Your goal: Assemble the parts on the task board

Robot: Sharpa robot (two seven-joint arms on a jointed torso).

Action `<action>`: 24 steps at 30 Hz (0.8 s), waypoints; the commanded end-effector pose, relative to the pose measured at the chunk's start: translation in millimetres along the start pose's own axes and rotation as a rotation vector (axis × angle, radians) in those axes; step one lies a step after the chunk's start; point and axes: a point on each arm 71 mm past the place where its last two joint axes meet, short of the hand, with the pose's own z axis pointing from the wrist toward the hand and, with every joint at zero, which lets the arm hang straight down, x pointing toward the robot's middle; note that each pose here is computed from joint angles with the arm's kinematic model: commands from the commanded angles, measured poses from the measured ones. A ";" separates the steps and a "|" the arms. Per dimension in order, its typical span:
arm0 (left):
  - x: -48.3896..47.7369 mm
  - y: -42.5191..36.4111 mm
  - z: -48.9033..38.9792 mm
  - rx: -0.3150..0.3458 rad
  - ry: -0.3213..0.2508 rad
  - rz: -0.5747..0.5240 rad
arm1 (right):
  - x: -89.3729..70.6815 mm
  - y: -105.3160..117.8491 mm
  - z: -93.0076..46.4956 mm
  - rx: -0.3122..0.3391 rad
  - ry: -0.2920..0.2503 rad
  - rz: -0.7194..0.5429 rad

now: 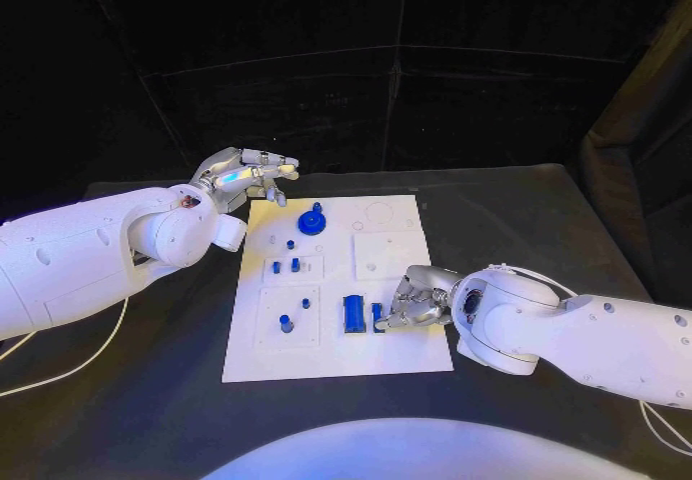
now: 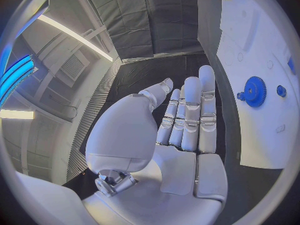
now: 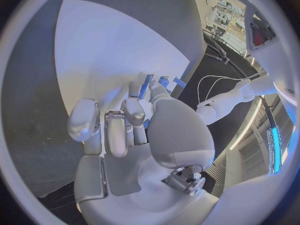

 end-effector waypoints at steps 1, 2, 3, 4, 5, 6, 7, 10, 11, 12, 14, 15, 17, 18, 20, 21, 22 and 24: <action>0.8 -1.5 -0.1 0.010 0.011 0.001 | -6.5 3.8 -5.5 -0.143 -0.048 0.105; 0.5 -1.7 -0.2 0.013 0.010 0.001 | -8.6 2.3 -7.6 -0.169 -0.056 0.140; 0.3 -1.8 -0.4 0.017 0.009 0.002 | -10.8 0.3 -9.5 -0.195 -0.062 0.183; 0.2 -1.1 -1.1 0.020 0.009 0.002 | -12.8 -1.9 -10.7 -0.211 -0.067 0.222; 0.1 -0.2 -1.8 0.023 0.008 0.003 | -15.8 -5.3 -11.7 -0.228 -0.077 0.275; 0.1 0.4 -2.3 0.027 0.008 0.001 | -18.8 -8.5 -12.0 -0.239 -0.086 0.320; 0.4 1.1 -2.7 0.036 0.007 -0.003 | -26.1 -14.2 -10.7 -0.260 -0.104 0.402; -0.3 1.8 -3.4 0.059 0.001 -0.007 | -44.1 -26.5 -2.0 -0.294 -0.128 0.584; -0.7 1.7 -3.4 0.067 -0.002 -0.007 | -49.0 -30.1 1.2 -0.301 -0.135 0.623; -1.3 1.5 -2.9 0.079 -0.005 -0.008 | -56.1 -35.4 6.4 -0.310 -0.148 0.672; -2.4 1.4 -1.8 0.095 -0.010 -0.013 | -65.5 -42.0 14.1 -0.325 -0.166 0.720; -3.3 1.5 -1.2 0.104 -0.014 -0.018 | -71.6 -45.4 19.3 -0.336 -0.179 0.739; -5.9 1.8 -0.2 0.119 -0.022 -0.024 | -81.7 -50.1 30.1 -0.355 -0.202 0.770; -7.4 2.1 0.5 0.127 -0.026 -0.026 | -86.6 -52.2 36.1 -0.364 -0.215 0.792; -10.2 2.7 2.9 0.142 -0.038 -0.028 | -95.9 -54.5 47.1 -0.382 -0.245 0.840; -11.8 3.5 4.3 0.149 -0.048 -0.030 | -100.7 -54.4 52.3 -0.393 -0.260 0.859; -13.4 5.2 5.7 0.154 -0.061 -0.033 | -104.8 -54.3 57.2 -0.404 -0.273 0.874; -15.7 9.9 8.1 0.155 -0.085 -0.039 | -109.9 -54.1 64.5 -0.418 -0.290 0.891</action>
